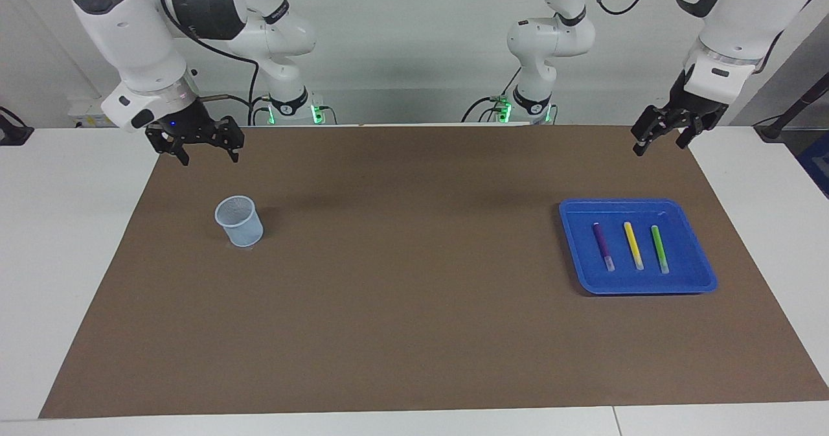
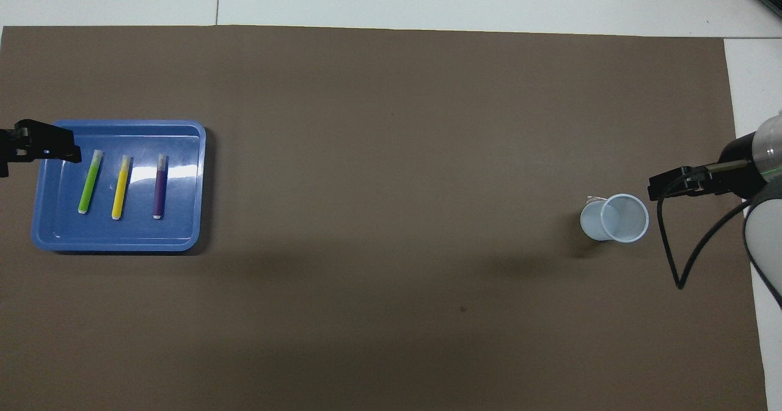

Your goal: Right arm passes pens to left for tray arrangement

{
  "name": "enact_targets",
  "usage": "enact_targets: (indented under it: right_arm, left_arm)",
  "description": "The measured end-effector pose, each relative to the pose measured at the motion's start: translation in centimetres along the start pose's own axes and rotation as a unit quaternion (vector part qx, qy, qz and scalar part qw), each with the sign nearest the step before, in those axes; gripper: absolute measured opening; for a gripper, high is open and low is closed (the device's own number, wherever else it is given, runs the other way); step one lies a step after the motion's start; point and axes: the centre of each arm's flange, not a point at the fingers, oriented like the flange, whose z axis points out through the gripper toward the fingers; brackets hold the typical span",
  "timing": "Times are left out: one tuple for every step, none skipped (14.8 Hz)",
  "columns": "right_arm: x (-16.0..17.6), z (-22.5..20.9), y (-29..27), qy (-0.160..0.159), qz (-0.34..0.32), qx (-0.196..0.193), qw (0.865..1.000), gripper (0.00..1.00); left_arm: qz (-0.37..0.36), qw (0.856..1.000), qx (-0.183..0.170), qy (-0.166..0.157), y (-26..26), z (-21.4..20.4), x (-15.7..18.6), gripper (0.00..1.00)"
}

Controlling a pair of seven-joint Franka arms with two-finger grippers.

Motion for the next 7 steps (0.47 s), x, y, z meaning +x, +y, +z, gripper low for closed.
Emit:
enact_targets:
  right_arm:
    - [0.00,0.00,0.00,0.000,0.000,0.000,1.000,1.00]
    - [0.00,0.00,0.00,0.000,0.000,0.000,1.000,1.00]
    - [0.00,0.01,0.00,0.000,0.000,0.000,1.000,1.00]
    - [0.00,0.01,0.00,0.000,0.000,0.000,1.000,1.00]
    - [0.00,0.02,0.00,0.000,0.000,0.000,1.000,1.00]
    - [0.01,0.02,0.00,0.000,0.000,0.000,1.000,1.00]
    - [0.01,0.02,0.00,0.000,0.000,0.000,1.000,1.00]
  left_arm:
    - [0.010,1.000,0.000,-0.001,0.02,0.02,-0.02,1.00]
    - [0.019,1.000,0.000,-0.002,-0.05,0.04,-0.04,1.00]
    - [0.026,1.000,0.000,-0.004,-0.18,0.06,-0.06,1.00]
    - [0.031,1.000,0.001,-0.005,-0.30,0.09,-0.08,1.00]
    - [0.033,0.999,0.001,-0.007,-0.34,0.11,-0.11,1.00]
    - [0.035,0.999,0.001,-0.009,-0.33,0.15,-0.15,1.00]
    - [0.036,0.999,0.001,-0.011,-0.31,0.19,-0.20,1.00]
